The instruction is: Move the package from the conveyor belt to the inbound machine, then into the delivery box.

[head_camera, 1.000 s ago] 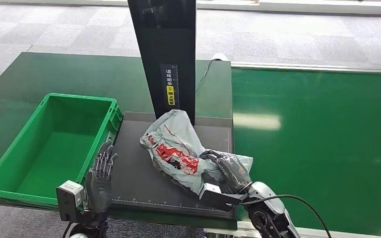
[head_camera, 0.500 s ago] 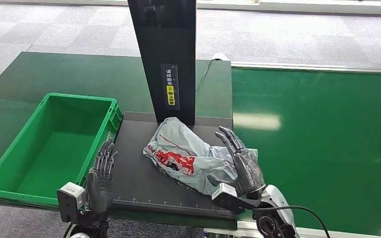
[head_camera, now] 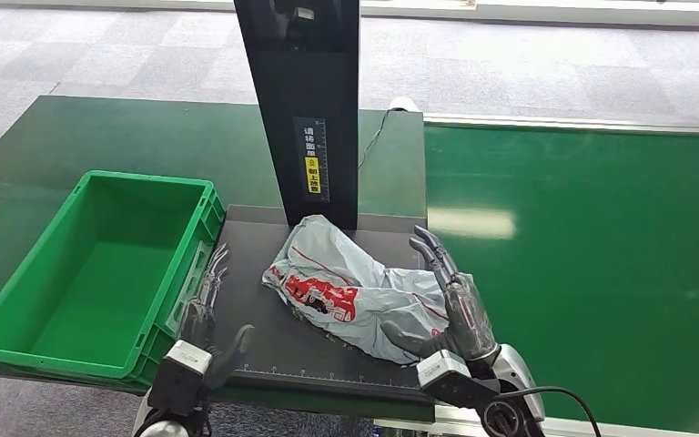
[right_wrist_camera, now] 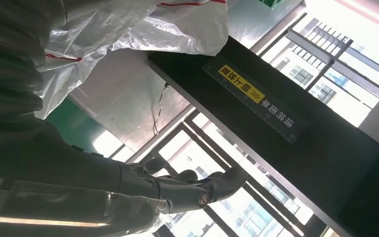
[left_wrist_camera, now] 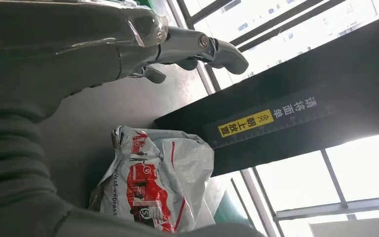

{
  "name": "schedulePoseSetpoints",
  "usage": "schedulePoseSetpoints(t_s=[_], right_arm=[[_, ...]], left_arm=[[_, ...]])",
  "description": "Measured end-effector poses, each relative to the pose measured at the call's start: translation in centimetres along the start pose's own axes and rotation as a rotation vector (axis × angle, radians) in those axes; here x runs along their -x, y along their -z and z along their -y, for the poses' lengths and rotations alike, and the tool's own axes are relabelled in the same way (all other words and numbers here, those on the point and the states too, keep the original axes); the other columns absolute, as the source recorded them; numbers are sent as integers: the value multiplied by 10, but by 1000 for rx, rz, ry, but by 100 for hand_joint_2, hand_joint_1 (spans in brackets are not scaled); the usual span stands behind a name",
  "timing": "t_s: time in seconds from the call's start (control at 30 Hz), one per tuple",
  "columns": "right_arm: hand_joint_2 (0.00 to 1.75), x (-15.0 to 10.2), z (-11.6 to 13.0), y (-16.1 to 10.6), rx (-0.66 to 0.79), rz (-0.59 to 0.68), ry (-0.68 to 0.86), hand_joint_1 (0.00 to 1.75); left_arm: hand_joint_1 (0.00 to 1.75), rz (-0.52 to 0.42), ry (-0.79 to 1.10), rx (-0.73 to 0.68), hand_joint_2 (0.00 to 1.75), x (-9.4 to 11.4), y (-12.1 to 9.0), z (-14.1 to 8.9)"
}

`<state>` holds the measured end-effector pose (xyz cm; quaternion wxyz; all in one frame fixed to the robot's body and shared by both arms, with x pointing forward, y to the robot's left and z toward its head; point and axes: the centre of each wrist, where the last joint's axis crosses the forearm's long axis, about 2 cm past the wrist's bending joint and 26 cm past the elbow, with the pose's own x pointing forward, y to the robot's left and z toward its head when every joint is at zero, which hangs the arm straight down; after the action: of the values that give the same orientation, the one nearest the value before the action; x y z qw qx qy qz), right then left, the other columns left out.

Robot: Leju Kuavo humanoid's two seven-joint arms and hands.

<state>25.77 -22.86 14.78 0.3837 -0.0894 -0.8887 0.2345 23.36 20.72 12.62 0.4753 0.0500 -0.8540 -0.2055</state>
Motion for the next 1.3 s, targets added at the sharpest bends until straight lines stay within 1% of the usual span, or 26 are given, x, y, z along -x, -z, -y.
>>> schedulePoseSetpoints(t_s=[0.17, 0.23, 0.3, 0.4, 0.5, 0.63, 0.8, 0.9, 1.0, 1.1, 1.3], right_arm=[[175, 0, 1, 1, 28, 0, -4, 0], [175, 0, 2, 2, 71, -4, -6, 0], [175, 0, 3, 5, 122, -9, -4, 0], [175, 1, 5, 13, 189, -11, 12, 0], [175, 3, 6, 22, 224, -10, 37, 0], [175, 7, 6, 33, 236, -4, 53, 0], [175, 9, 4, 38, 238, -7, 63, 0], [175, 9, 4, 38, 240, -14, 62, 0], [175, 10, 5, 38, 244, -24, 52, 0], [175, 11, 5, 37, 248, -32, 43, 0], [175, 12, 5, 36, 248, -37, 41, 0]], left_arm=[[0, 11, 31, 0, 175, 1, 4, -1], [0, 29, 82, 0, 175, 2, 11, -3], [0, 52, 152, 15, 175, 5, 25, -6], [0, 77, 272, 65, 175, 12, 56, -12], [0, 75, 389, 169, 175, 21, 89, -15], [0, 22, 526, 398, 175, 38, 124, -12], [0, -61, 679, 656, 175, 58, 153, -6], [0, -131, 702, 798, 175, 61, 169, -1], [0, -209, 710, 934, 175, 59, 185, 3], [0, -255, 719, 1016, 175, 56, 196, 4], [0, -277, 739, 1056, 175, 55, 203, 7]])
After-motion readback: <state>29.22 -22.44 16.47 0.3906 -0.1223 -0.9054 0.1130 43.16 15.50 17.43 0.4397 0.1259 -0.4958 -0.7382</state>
